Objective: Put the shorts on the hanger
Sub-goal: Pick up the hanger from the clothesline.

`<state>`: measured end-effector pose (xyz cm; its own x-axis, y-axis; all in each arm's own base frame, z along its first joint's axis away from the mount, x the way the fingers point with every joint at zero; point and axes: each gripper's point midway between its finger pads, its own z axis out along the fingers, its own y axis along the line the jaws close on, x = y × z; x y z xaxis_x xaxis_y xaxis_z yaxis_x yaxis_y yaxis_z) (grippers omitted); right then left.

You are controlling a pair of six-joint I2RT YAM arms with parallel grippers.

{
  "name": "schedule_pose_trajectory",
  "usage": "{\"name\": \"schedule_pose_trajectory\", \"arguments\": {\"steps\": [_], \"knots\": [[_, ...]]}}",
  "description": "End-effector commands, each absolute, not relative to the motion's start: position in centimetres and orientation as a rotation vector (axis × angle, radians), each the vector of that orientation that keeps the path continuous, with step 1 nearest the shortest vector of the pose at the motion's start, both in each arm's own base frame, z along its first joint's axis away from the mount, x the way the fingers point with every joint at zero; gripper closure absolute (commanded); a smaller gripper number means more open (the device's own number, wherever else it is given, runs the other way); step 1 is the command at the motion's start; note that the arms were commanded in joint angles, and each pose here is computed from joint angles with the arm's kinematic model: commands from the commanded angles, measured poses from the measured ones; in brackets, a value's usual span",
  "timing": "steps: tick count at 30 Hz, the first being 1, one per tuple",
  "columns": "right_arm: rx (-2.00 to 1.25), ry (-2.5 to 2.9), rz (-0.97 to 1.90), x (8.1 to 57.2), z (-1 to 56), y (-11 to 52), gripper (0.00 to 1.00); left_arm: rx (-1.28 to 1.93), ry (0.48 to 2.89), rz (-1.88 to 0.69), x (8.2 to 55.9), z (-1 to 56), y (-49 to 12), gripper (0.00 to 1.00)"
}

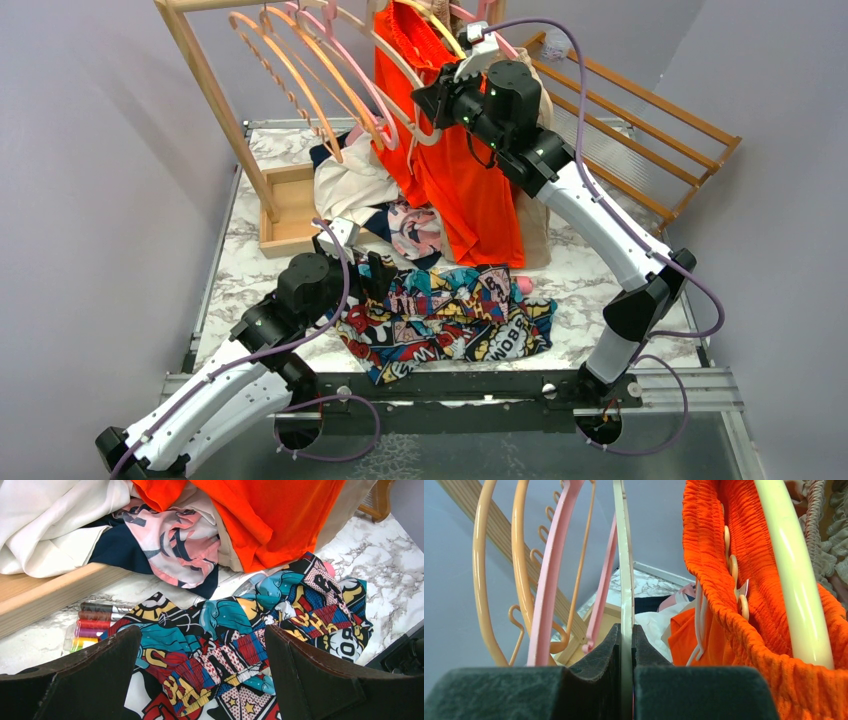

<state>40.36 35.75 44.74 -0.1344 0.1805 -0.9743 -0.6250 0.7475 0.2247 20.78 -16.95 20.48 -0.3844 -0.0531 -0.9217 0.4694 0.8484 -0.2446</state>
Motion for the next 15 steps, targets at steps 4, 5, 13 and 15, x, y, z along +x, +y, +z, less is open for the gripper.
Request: {"name": "schedule_pose_trajectory", "arguments": {"steps": [4,5,13,15], "knots": [[-0.325,1.432,0.731,39.36,49.26,34.71,0.99,0.316,1.882,-0.595,20.74,20.87,-17.17,0.05],[-0.324,1.431,0.732,39.31,49.27,34.66,0.99,0.316,1.882,-0.594,20.76,20.85,-17.17,0.05],[-0.327,1.422,0.751,38.79,49.53,34.57,0.99,0.314,1.885,-0.589,20.79,20.77,-17.09,0.05],[-0.326,1.420,0.749,38.71,49.55,34.43,0.99,0.314,1.885,-0.589,20.80,20.78,-17.11,0.05]]}}
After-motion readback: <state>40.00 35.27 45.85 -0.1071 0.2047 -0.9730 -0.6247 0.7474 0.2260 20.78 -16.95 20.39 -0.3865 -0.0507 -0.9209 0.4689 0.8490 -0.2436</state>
